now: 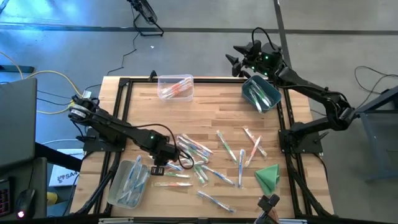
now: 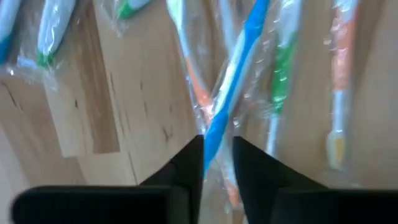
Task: Pick & Place Toothbrushes
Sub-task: Put the blue toothbrush into the gray bin
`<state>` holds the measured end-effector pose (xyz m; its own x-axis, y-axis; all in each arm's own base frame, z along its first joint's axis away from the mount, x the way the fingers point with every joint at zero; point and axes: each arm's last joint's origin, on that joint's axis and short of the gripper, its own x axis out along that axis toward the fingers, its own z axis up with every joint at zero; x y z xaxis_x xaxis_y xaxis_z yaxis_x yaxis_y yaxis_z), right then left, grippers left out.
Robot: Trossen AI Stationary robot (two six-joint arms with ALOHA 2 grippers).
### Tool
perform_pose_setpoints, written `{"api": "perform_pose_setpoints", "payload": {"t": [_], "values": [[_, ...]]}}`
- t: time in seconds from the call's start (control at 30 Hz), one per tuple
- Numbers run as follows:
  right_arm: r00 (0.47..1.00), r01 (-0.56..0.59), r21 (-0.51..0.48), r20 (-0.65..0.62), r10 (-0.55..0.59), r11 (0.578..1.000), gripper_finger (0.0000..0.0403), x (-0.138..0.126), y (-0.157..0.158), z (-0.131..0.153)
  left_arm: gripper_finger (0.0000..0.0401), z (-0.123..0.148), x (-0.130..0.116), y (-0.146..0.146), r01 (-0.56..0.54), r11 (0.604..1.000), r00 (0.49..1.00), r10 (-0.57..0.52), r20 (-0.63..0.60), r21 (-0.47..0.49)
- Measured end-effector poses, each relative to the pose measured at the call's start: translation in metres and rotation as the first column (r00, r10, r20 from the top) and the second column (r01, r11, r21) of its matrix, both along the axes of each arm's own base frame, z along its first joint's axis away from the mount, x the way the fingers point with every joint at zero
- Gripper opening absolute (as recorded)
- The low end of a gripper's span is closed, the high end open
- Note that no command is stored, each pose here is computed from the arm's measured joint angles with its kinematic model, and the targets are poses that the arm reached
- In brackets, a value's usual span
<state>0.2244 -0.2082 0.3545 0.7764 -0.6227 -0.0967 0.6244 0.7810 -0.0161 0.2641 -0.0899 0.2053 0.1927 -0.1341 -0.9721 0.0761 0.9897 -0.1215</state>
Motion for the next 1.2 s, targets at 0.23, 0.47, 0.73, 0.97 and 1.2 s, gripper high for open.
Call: {"api": "perform_pose_setpoints", "payload": {"t": [0.23,0.47,0.73,0.97,1.2], "values": [[1.000,0.001,-0.001,-0.008,-0.001,1.000,0.0265,0.000,0.000,0.000,0.0137,-0.006,-0.001,0.000,0.001,1.000,0.999,-0.001,-0.049,-0.002],[1.000,0.001,-0.002,-0.009,-0.001,1.000,0.0265,0.000,0.000,0.000,0.0140,-0.012,0.000,-0.001,0.003,1.000,0.997,-0.003,-0.083,-0.003],[1.000,-0.001,0.001,-0.012,0.001,1.000,0.0265,0.000,0.000,-0.001,0.0140,-0.012,0.002,-0.001,0.003,1.000,0.997,-0.003,-0.073,-0.007],[1.000,-0.001,0.008,-0.019,0.001,1.000,0.0265,0.000,0.000,-0.002,0.0140,-0.012,0.004,-0.002,0.003,1.000,0.999,-0.004,-0.047,-0.014],[1.000,-0.001,0.008,-0.019,0.002,1.000,0.0265,0.000,0.000,-0.002,0.0140,-0.016,0.007,-0.003,0.000,1.000,0.999,0.001,-0.043,0.003]]}}
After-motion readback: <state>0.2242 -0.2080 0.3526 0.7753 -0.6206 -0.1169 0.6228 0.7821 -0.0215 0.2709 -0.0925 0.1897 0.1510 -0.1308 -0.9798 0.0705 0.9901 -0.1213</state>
